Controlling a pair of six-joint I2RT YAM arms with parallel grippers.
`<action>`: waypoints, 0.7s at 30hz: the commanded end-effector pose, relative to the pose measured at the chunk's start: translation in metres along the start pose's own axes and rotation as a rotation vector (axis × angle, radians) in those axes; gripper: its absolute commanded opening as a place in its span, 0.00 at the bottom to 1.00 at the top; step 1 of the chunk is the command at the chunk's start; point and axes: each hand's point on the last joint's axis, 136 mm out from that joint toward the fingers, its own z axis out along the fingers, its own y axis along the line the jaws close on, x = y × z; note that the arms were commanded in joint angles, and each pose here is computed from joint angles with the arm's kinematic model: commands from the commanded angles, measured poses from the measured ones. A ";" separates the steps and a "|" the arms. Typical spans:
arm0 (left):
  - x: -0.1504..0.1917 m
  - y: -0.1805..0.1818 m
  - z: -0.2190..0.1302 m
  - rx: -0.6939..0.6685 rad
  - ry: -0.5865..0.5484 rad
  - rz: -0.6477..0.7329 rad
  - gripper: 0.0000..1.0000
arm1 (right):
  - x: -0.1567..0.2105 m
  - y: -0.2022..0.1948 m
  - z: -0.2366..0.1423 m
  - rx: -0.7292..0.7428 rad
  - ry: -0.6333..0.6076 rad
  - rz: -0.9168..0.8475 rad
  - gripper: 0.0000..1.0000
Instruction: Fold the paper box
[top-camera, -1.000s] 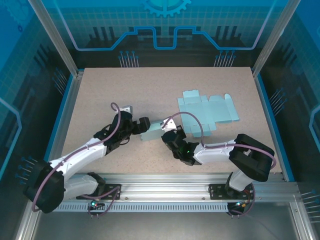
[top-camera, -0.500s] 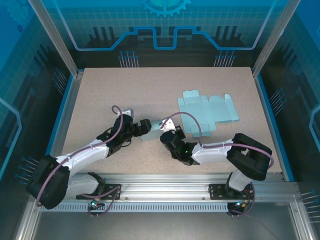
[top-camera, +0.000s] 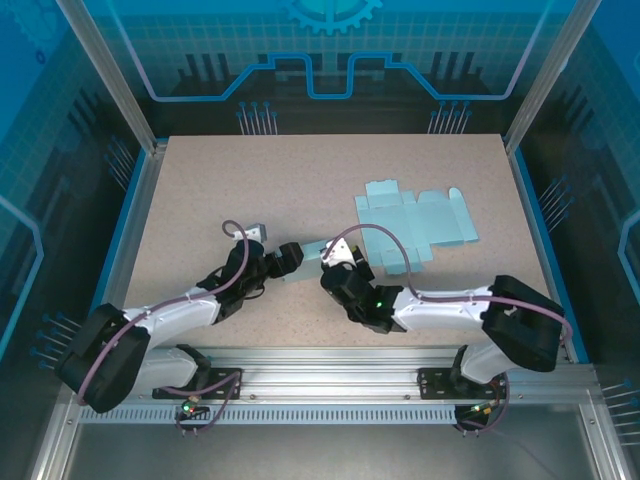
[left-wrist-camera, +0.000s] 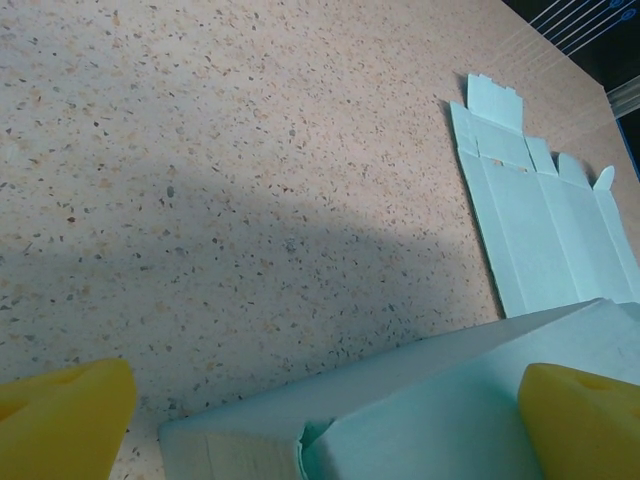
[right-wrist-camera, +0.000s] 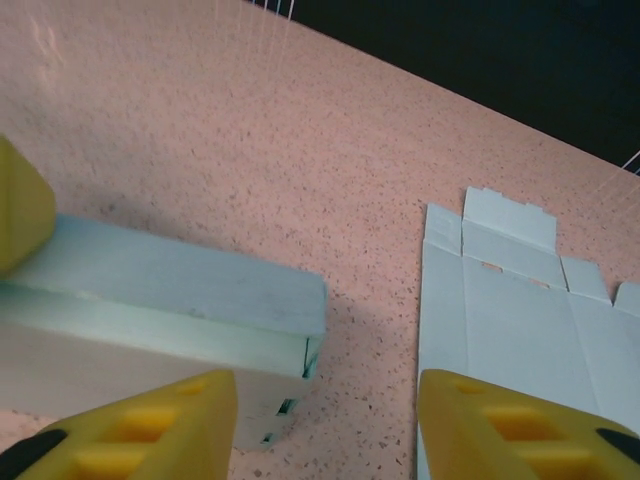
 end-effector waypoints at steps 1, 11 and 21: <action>0.032 0.037 0.002 -0.131 0.079 0.040 0.99 | -0.021 -0.002 -0.016 -0.045 -0.006 0.072 0.56; 0.037 0.038 0.004 -0.137 0.090 0.055 0.99 | -0.045 -0.025 -0.008 -0.151 0.167 0.317 0.99; 0.045 0.040 0.007 -0.144 0.102 0.054 0.99 | -0.010 -0.017 0.039 -0.189 0.410 0.388 1.00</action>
